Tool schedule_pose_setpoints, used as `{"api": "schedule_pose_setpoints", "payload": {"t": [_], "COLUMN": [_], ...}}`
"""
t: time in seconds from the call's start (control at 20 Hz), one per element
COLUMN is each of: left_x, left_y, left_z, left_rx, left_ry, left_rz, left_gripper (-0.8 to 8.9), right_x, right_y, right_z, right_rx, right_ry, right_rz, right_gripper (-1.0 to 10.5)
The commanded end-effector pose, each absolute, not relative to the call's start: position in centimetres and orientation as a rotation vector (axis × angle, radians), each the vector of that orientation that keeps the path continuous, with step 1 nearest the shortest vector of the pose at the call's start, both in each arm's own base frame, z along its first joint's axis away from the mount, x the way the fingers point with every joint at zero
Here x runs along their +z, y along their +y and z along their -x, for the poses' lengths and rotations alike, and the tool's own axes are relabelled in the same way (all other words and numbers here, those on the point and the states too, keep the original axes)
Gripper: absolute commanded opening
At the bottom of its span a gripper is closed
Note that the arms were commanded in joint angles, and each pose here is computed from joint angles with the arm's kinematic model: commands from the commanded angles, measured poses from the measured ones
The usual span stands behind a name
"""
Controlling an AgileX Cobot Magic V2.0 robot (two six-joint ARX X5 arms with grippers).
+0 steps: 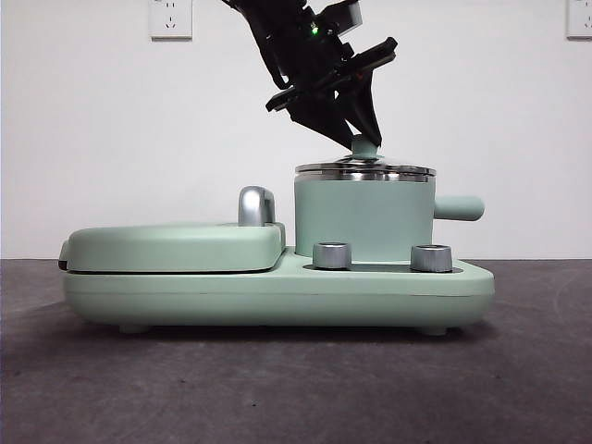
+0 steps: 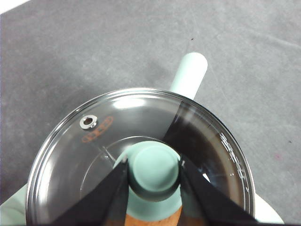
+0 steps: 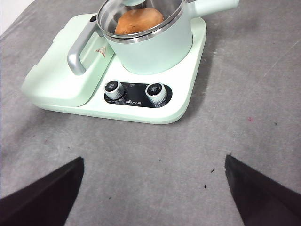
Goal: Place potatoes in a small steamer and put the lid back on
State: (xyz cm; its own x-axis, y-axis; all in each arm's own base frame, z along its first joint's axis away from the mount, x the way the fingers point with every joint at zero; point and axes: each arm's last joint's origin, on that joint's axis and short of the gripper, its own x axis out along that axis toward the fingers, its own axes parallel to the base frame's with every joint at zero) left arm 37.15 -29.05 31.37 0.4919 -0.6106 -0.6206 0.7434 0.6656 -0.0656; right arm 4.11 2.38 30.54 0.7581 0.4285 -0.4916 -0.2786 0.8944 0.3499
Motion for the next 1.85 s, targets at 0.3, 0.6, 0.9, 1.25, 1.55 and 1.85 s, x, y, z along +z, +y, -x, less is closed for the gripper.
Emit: {"api": "schedule_pose_setpoints", "payload": {"t": [0.3,0.6,0.9,1.25,1.55,1.85], "left_x": [30.6,34.6,41.9,42.5,38.3,34.8], "left_y": [-29.7,-27.8,-22.1,-15.6,-11.4,-8.5], "left_z": [-37.0,-36.3,-29.9,-20.4,-14.7,-10.7], "left_rx": [-0.859,-0.818,-0.792,-0.797,-0.776,-0.771], "left_ry": [0.72,0.695,0.748,0.842,0.808,0.619], "left_rz": [-0.22,-0.133,-0.138,-0.182,-0.109,0.046], "left_gripper": [4.63,5.97,5.89,4.91,4.89,2.2], "right_x": [30.9,30.9,30.9,31.0,31.5,31.8], "right_y": [2.4,2.4,2.4,2.9,3.0,3.2], "right_z": [-4.1,-4.1,-4.1,-3.9,-4.0,-4.1], "right_rx": [0.398,0.398,0.414,0.607,0.638,0.659], "right_ry": [0.583,0.583,0.587,0.595,0.543,0.504], "right_rz": [-0.277,-0.277,-0.276,-0.235,-0.228,-0.231], "right_gripper": [4.8,4.8,4.8,4.8,4.8,4.2]}}
